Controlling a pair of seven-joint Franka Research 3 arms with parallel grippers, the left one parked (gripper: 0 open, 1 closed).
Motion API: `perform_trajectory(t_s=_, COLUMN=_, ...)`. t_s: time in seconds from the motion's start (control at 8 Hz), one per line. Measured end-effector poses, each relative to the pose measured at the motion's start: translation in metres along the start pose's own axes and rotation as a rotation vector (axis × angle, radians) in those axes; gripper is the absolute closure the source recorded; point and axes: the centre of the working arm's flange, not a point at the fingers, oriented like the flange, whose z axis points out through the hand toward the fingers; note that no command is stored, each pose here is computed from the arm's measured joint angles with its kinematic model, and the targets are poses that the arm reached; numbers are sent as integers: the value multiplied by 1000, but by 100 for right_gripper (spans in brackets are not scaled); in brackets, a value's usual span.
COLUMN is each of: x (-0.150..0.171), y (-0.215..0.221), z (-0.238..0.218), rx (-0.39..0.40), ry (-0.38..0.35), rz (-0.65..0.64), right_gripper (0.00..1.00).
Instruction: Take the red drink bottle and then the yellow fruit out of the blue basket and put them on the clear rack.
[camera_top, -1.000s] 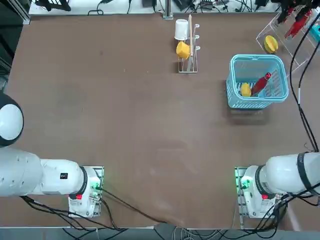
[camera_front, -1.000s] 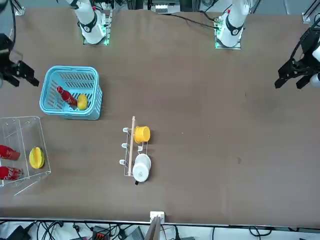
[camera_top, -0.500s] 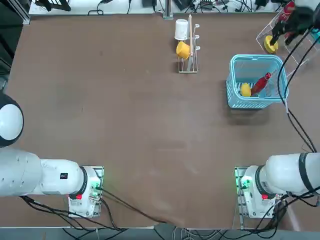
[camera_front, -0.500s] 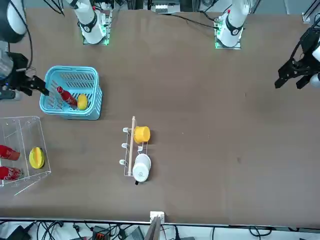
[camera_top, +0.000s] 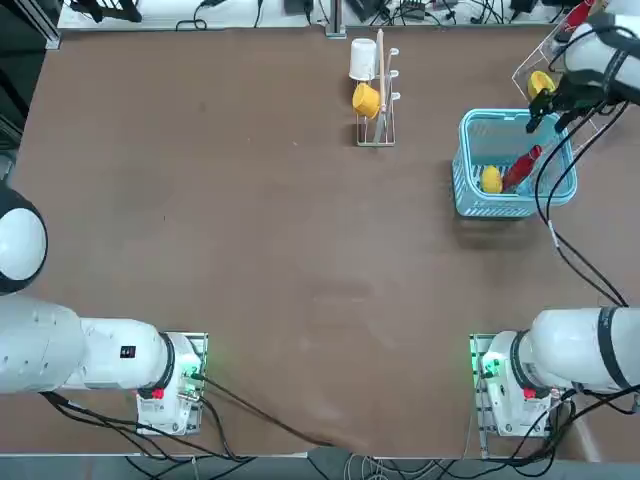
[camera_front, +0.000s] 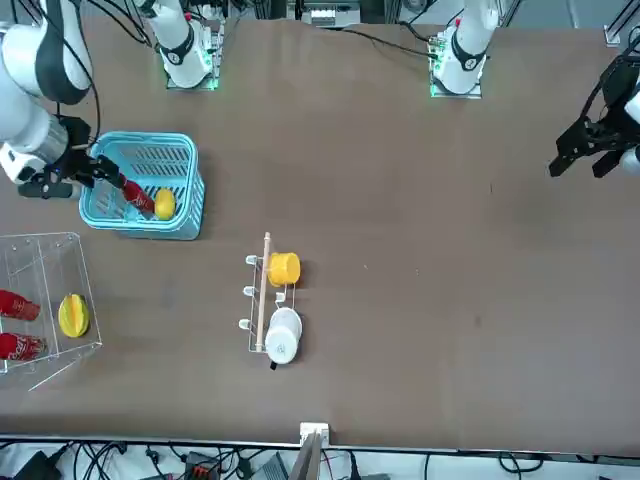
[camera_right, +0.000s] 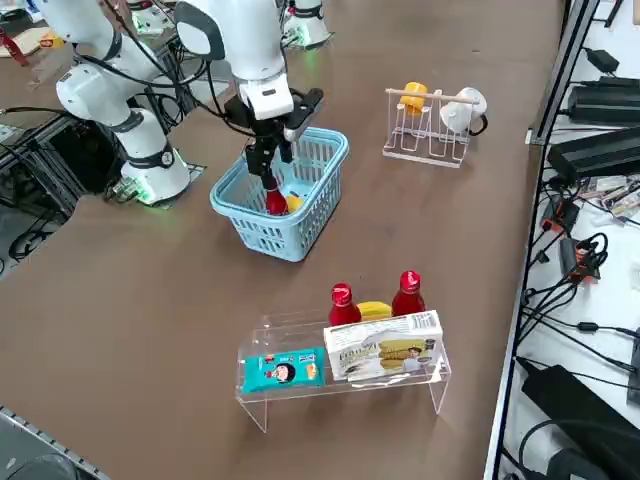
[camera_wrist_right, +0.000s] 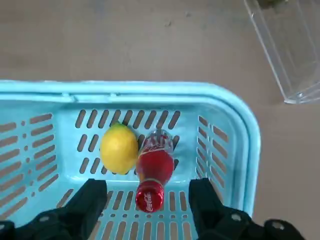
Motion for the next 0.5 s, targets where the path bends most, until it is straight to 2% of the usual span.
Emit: perform_trajectory(t_s=0.5, x=-7, y=0, z=17, rx=2, ry=-15, rz=2, right_gripper=6)
